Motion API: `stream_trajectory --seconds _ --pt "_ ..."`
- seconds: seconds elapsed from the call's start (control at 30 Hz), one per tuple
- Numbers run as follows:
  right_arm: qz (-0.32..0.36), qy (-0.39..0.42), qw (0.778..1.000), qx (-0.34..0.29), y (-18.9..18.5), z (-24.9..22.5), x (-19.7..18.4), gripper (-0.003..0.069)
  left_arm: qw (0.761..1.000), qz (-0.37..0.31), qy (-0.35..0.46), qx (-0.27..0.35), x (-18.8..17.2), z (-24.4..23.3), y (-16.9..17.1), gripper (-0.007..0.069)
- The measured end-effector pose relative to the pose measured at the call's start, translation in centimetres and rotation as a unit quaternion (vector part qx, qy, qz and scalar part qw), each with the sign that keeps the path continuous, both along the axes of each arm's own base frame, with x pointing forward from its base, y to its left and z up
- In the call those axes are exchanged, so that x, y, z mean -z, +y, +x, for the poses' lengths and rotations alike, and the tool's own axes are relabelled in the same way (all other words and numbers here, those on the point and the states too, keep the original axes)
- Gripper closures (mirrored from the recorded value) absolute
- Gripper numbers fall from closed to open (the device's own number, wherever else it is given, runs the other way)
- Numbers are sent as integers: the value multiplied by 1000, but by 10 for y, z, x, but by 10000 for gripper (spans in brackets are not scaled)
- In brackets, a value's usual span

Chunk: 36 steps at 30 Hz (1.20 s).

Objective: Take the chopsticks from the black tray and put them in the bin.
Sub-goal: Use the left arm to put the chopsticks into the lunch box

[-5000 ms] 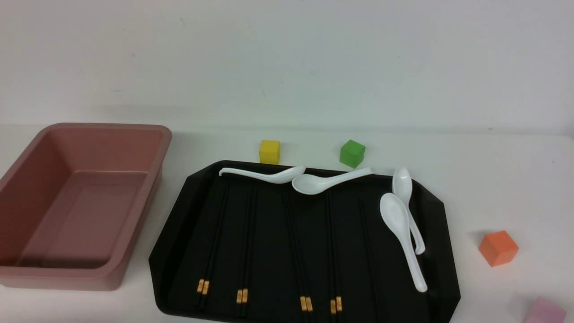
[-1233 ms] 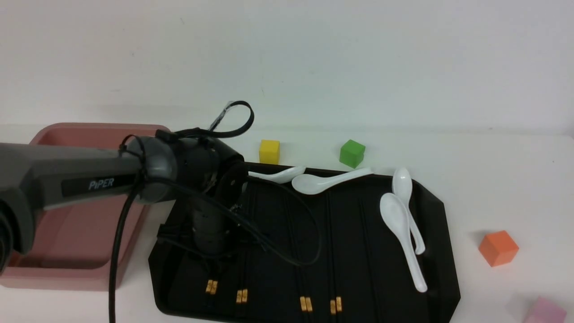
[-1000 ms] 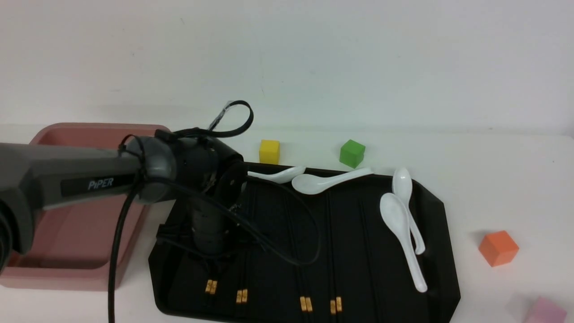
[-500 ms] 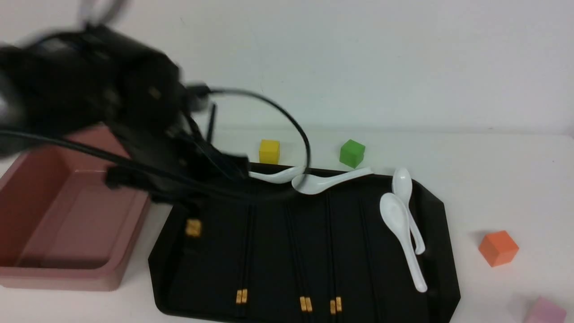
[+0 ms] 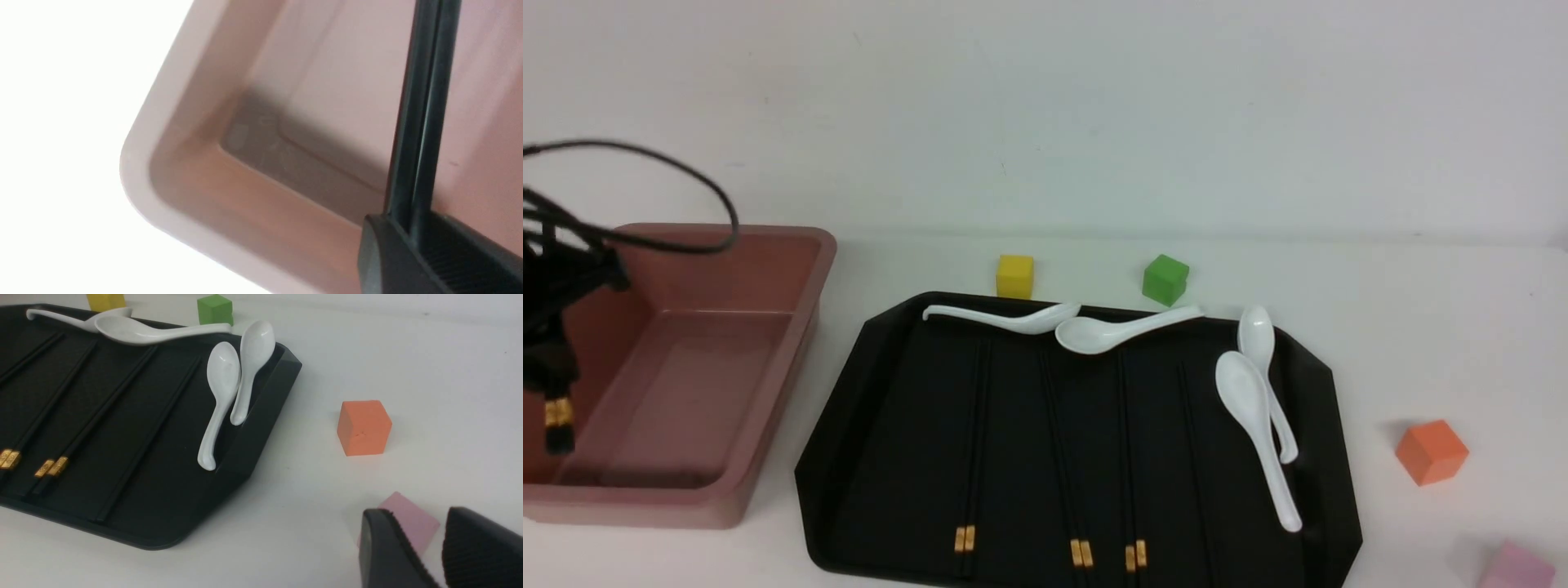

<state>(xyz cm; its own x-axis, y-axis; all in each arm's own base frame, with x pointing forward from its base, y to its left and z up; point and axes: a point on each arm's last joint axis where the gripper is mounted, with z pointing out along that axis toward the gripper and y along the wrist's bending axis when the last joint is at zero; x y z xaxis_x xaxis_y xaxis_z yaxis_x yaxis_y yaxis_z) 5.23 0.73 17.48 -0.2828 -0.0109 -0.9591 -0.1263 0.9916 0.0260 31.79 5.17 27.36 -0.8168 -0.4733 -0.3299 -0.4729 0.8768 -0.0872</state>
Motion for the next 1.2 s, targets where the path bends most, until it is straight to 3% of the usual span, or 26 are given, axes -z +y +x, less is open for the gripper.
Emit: stream_trajectory --seconds 0.23,0.47,0.6,0.73,0.9,1.03,1.2 --pt "0 0 1000 0 0 0 0 419 998 2 38 45 50 24 5 512" --pt "0 0 1000 0 0 0 0 419 997 14 28 75 72 38 7 512" --pt "0 0 1000 0 0 0 0 419 997 13 26 76 73 40 7 487" --pt "0 0 1000 0 0 0 0 419 997 13 26 75 73 39 7 414" --pt "0 0 1000 0 0 0 0 419 997 7 21 72 54 34 5 354" --pt "0 0 1000 0 0 0 0 419 998 2 -10 67 23 29 2 423" --pt "0 0 1000 0 0 0 0 419 995 -6 -63 72 -29 1 -6 619"
